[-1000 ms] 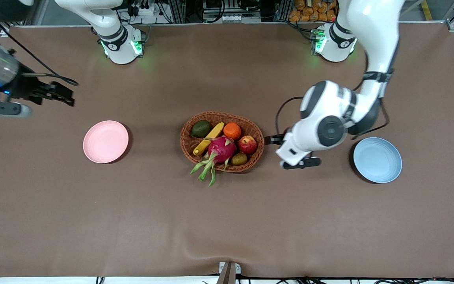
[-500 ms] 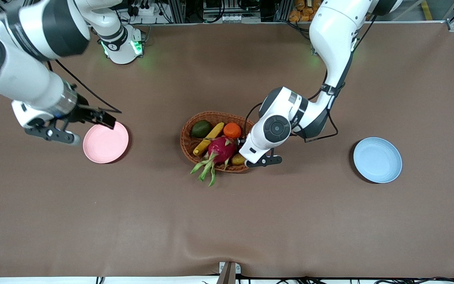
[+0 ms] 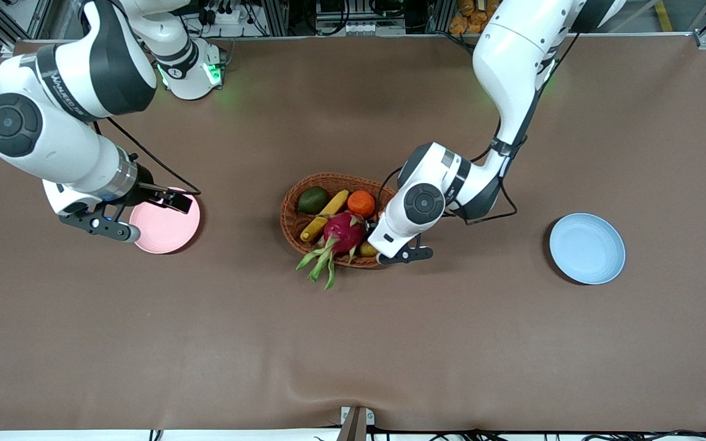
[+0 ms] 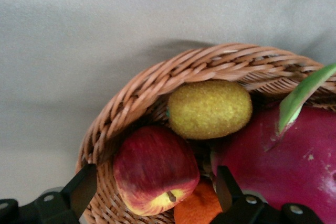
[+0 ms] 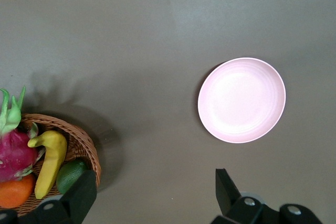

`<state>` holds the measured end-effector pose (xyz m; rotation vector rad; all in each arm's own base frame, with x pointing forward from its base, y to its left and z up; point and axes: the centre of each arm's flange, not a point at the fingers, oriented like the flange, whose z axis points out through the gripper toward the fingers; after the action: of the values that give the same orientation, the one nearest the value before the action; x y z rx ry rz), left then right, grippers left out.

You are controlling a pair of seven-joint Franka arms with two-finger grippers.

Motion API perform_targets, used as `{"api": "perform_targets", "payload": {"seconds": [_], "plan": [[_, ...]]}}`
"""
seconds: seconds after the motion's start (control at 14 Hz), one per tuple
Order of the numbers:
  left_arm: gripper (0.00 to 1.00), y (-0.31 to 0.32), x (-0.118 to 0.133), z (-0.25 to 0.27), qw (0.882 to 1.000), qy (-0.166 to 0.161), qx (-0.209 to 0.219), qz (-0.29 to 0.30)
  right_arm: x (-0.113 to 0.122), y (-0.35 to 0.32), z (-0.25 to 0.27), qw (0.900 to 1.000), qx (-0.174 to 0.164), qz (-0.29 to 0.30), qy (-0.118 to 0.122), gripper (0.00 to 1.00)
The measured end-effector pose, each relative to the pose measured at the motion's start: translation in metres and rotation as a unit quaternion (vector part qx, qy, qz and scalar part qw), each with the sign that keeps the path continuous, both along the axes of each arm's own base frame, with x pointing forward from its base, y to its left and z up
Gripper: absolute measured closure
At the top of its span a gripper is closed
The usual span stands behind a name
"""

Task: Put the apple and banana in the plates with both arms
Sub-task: 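Grasp the red apple with the left gripper and lift it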

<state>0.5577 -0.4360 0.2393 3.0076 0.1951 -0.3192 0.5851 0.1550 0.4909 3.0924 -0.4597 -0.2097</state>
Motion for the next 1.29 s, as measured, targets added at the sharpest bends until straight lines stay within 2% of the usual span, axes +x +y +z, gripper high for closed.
{"api": "perform_targets", "payload": {"seconds": [0.21, 0.43, 0.79, 0.86, 0.93, 1.14, 1.29], "plan": [[0.01, -0.003, -0.003, -0.006, 1.000, 0.003, 0.002, -0.003, 0.001, 0.002, -0.006, 1.000, -0.001, 0.001, 0.005, 0.00], [0.09, -0.002, -0.003, -0.008, 1.000, 0.004, 0.003, -0.003, 0.000, 0.005, -0.006, 1.000, -0.003, -0.009, 0.005, 0.00], [0.12, -0.007, -0.007, -0.020, 1.000, 0.007, 0.012, -0.011, -0.005, 0.024, -0.006, 0.999, -0.008, -0.033, 0.005, 0.00], [0.20, -0.008, -0.008, -0.020, 1.000, 0.005, 0.014, -0.014, -0.005, 0.024, -0.006, 0.999, -0.009, -0.035, 0.005, 0.00], [0.24, -0.009, -0.008, -0.019, 1.000, 0.004, 0.014, -0.016, -0.005, 0.024, -0.006, 0.999, -0.009, -0.036, 0.005, 0.00], [0.26, -0.010, -0.007, -0.011, 1.000, 0.007, 0.015, -0.017, -0.006, 0.026, -0.006, 0.999, -0.009, -0.036, 0.006, 0.00], [0.26, -0.006, -0.004, 0.016, 0.999, 0.023, 0.022, -0.021, -0.007, 0.030, -0.009, 0.999, -0.010, -0.036, 0.008, 0.00]]}}
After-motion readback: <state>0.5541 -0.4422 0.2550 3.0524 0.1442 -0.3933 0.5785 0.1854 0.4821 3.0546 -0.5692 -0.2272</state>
